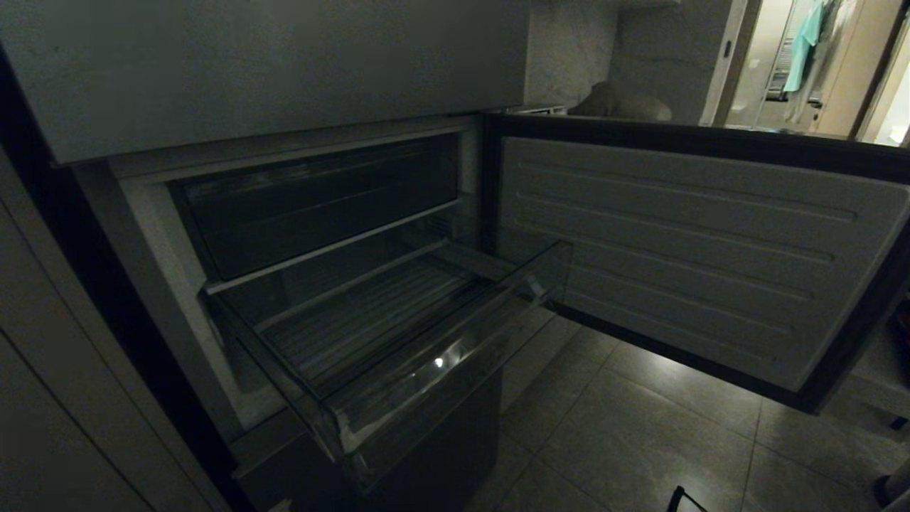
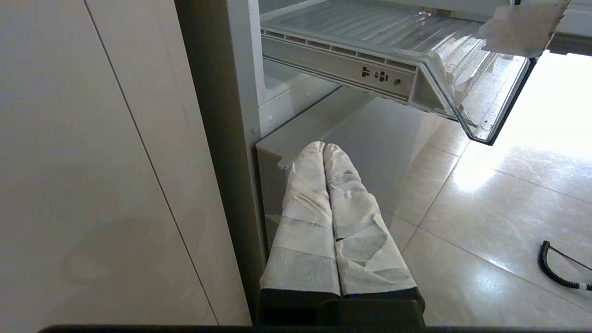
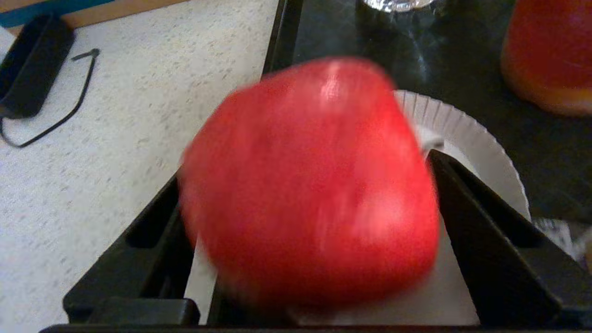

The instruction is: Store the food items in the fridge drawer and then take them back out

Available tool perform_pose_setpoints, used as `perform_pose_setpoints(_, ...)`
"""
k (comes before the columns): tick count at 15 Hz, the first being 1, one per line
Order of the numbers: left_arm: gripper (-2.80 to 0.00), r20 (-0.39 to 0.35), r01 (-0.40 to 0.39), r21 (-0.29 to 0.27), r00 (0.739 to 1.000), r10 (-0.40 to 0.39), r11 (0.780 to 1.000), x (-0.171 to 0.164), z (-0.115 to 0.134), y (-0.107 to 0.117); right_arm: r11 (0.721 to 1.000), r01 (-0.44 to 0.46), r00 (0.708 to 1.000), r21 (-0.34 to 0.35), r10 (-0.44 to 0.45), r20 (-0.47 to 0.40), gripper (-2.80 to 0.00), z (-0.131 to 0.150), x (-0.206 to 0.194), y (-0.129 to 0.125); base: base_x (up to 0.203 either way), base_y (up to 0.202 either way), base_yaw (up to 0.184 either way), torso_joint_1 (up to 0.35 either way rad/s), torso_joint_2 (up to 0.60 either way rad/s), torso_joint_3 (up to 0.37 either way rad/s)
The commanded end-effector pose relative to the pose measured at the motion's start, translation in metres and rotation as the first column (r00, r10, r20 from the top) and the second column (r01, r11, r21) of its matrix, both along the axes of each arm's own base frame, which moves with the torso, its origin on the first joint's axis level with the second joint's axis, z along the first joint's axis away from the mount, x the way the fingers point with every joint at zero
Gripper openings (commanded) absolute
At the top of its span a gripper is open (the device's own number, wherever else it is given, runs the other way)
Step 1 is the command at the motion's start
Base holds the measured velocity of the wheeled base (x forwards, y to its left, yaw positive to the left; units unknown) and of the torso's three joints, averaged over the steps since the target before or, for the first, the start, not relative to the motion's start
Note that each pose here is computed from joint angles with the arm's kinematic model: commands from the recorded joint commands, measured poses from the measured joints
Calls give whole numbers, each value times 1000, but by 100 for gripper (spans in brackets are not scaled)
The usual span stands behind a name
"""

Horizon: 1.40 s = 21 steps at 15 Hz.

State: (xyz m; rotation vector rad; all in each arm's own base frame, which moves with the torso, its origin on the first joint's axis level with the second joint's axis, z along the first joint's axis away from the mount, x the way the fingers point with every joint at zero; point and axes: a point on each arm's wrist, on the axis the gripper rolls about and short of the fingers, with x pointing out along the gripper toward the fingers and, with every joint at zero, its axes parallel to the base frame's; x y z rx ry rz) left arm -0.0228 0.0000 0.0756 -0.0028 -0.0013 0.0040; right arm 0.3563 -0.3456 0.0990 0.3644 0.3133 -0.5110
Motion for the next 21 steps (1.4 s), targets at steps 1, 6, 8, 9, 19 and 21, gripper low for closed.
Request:
perform_pose_setpoints(1, -280, 0, -1, 0, 1000, 1, 1000, 0, 0, 0, 1000, -2, 1000, -12, 3, 15, 0, 16, -6, 6, 0, 0, 0, 0, 0, 0)
perform_pose_setpoints(6, -280, 0, -1, 0, 1000, 1, 1000, 0, 0, 0, 1000, -3, 1000, -30, 4, 31, 0, 41, -19, 19, 0, 0, 0, 0, 0, 0)
perform_pose_setpoints(8, -280, 0, -1, 0, 1000, 1, 1000, 0, 0, 0, 1000, -3, 1000, -30, 4, 31, 0, 48, -26, 25, 0, 0, 0, 0, 0, 0)
perform_pose_setpoints(9, -280, 0, -1, 0, 1000, 1, 1000, 0, 0, 0, 1000, -3, 1000, -29, 4, 29, 0, 51, -29, 28, 0, 0, 0, 0, 0, 0)
perform_pose_setpoints(19, -280, 0, -1, 0, 1000, 1, 1000, 0, 0, 0, 995, 0, 993, -101, 12, 120, -280, 136, -103, 103, 0, 0, 0, 0, 0, 0)
perform_pose_setpoints(21, -280, 0, -1, 0, 1000, 1, 1000, 0, 0, 0, 994, 1, 991, -113, 14, 136, -280, 148, -128, 127, 0, 0, 0, 0, 0, 0)
